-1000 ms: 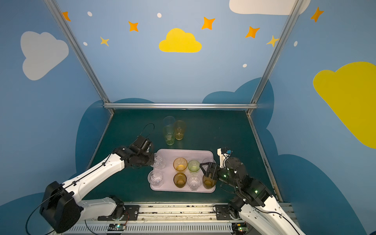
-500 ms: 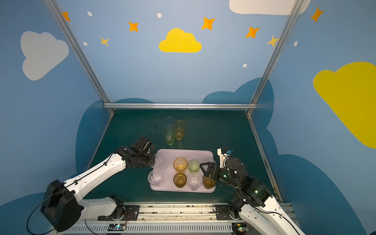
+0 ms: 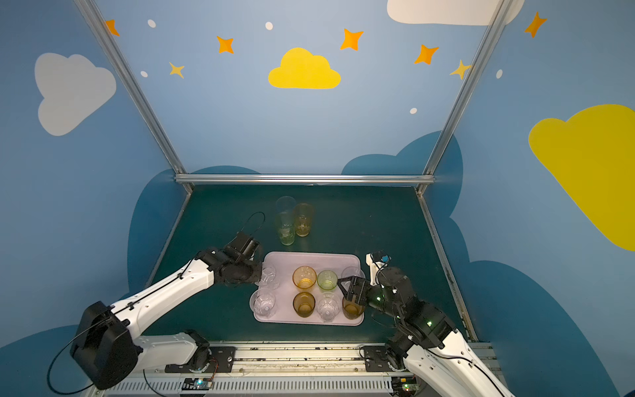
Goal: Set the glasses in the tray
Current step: 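Lower the clear glass onto the tray corner and open the left gripper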
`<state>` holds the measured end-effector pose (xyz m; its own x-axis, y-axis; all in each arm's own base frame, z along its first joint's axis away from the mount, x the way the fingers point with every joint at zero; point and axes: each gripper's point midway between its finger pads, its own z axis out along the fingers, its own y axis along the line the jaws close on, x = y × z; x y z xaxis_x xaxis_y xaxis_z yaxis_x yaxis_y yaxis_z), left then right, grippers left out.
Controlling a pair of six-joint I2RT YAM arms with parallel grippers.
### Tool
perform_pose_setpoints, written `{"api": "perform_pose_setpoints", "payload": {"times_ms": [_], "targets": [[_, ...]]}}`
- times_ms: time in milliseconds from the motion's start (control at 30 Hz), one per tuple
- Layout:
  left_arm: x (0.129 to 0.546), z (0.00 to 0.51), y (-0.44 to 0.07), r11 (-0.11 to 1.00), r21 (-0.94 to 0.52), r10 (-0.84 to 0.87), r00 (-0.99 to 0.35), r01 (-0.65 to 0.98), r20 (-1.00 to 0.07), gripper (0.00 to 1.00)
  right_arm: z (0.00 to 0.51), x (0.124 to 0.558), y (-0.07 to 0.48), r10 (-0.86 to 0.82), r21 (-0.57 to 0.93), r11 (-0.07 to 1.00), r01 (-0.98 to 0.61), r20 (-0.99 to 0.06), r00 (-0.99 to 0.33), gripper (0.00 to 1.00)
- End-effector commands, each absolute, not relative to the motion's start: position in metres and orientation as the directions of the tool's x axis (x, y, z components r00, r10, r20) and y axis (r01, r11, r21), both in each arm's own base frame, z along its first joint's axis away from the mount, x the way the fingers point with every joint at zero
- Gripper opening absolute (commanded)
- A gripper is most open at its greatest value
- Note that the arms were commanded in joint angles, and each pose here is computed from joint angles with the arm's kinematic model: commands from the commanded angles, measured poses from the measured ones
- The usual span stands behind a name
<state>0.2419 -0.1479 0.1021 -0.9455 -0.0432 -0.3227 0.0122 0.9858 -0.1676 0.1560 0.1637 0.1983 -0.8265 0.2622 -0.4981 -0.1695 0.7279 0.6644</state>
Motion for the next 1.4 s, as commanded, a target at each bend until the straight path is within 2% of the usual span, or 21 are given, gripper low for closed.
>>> {"api": "perform_pose_setpoints", "payload": {"times_ms": [0, 400, 700, 867, 1000, 1100, 1367], "targets": [[0.238, 0.096, -0.144, 0.99, -0.14, -0.039, -0.952, 0.005, -0.305, 0.04, 0.197, 0.156, 0.161, 0.275, 0.667, 0.728, -0.158, -0.495, -0.824, 0.86], [0.241, 0.09, -0.148, 0.991, -0.132, -0.029, -0.956, 0.011, -0.292, 0.04, 0.195, 0.155, 0.16, 0.28, 0.669, 0.728, -0.152, -0.492, -0.825, 0.86], [0.246, 0.087, -0.15, 0.993, -0.113, -0.007, -0.96, 0.026, -0.28, 0.1, 0.19, 0.156, 0.158, 0.281, 0.661, 0.738, -0.139, -0.488, -0.827, 0.86], [0.246, 0.084, -0.152, 0.994, -0.107, 0.004, -0.965, 0.034, -0.262, 0.22, 0.189, 0.156, 0.158, 0.278, 0.66, 0.739, -0.138, -0.485, -0.829, 0.86], [0.248, 0.088, -0.153, 0.994, -0.105, 0.009, -0.961, 0.039, -0.276, 0.2, 0.189, 0.156, 0.157, 0.281, 0.659, 0.74, -0.134, -0.484, -0.828, 0.86], [0.25, 0.092, -0.15, 0.995, -0.089, 0.011, -0.959, 0.037, -0.285, 0.28, 0.189, 0.156, 0.156, 0.282, 0.659, 0.74, -0.133, -0.484, -0.828, 0.86], [0.259, 0.104, -0.147, 0.997, -0.07, 0.005, -0.944, 0.03, -0.33, 0.34, 0.187, 0.156, 0.154, 0.293, 0.659, 0.743, -0.115, -0.475, -0.83, 0.86]]}}
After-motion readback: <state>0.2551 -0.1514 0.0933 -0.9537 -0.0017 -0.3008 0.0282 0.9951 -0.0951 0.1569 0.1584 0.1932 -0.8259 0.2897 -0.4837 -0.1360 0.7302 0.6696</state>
